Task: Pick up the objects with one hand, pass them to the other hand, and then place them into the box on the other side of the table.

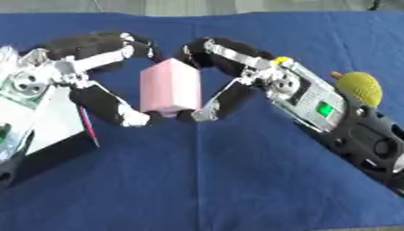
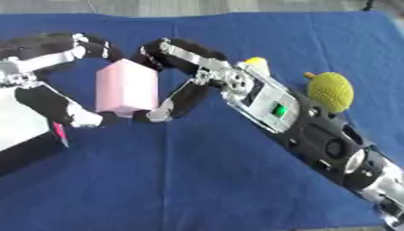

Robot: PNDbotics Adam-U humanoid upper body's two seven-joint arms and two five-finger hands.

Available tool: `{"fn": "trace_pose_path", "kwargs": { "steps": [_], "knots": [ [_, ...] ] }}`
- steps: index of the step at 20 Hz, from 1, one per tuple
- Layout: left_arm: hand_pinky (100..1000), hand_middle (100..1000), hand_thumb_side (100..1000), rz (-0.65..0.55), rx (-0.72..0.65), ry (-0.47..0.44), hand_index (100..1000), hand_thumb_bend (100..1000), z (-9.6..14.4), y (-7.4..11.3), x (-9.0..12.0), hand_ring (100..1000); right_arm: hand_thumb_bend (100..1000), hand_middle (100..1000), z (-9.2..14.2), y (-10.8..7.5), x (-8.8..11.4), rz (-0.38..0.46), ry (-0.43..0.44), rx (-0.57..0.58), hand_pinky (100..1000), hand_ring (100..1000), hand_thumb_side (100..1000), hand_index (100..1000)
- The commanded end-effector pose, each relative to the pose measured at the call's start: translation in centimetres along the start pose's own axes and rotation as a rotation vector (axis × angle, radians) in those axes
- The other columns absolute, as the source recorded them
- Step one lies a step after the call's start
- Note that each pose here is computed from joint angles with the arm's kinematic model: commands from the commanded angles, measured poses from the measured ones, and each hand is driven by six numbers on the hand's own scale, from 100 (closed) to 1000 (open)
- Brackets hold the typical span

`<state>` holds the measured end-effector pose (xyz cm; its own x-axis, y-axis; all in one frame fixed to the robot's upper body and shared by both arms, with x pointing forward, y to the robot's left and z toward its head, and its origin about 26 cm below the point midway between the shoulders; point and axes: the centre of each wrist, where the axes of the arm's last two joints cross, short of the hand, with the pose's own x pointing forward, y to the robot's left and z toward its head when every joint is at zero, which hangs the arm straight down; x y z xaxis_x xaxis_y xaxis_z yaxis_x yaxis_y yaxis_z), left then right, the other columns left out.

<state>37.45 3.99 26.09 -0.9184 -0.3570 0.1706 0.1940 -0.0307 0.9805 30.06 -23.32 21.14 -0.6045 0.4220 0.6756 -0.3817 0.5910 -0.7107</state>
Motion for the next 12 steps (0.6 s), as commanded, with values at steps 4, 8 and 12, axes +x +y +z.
{"fn": "trace_pose_path", "kwargs": {
  "steps": [4,8,12],
  "knots": [
    [971,717,339,0.025,0.079,0.003,752,100,-0.01,0.91,0.32,904,105,468,-0.12,-0.26,0.82,0.027,-0.016,0.023,673,580,100,604],
    [933,616,316,0.063,0.12,-0.006,636,100,-0.05,1.0,0.64,840,145,486,-0.1,-0.23,0.8,0.033,-0.006,0.029,688,597,100,623],
    [896,557,274,0.089,0.14,-0.012,543,100,-0.04,1.06,0.84,794,277,505,-0.08,-0.2,0.78,0.038,-0.004,0.029,701,615,100,644]
  ]
}}
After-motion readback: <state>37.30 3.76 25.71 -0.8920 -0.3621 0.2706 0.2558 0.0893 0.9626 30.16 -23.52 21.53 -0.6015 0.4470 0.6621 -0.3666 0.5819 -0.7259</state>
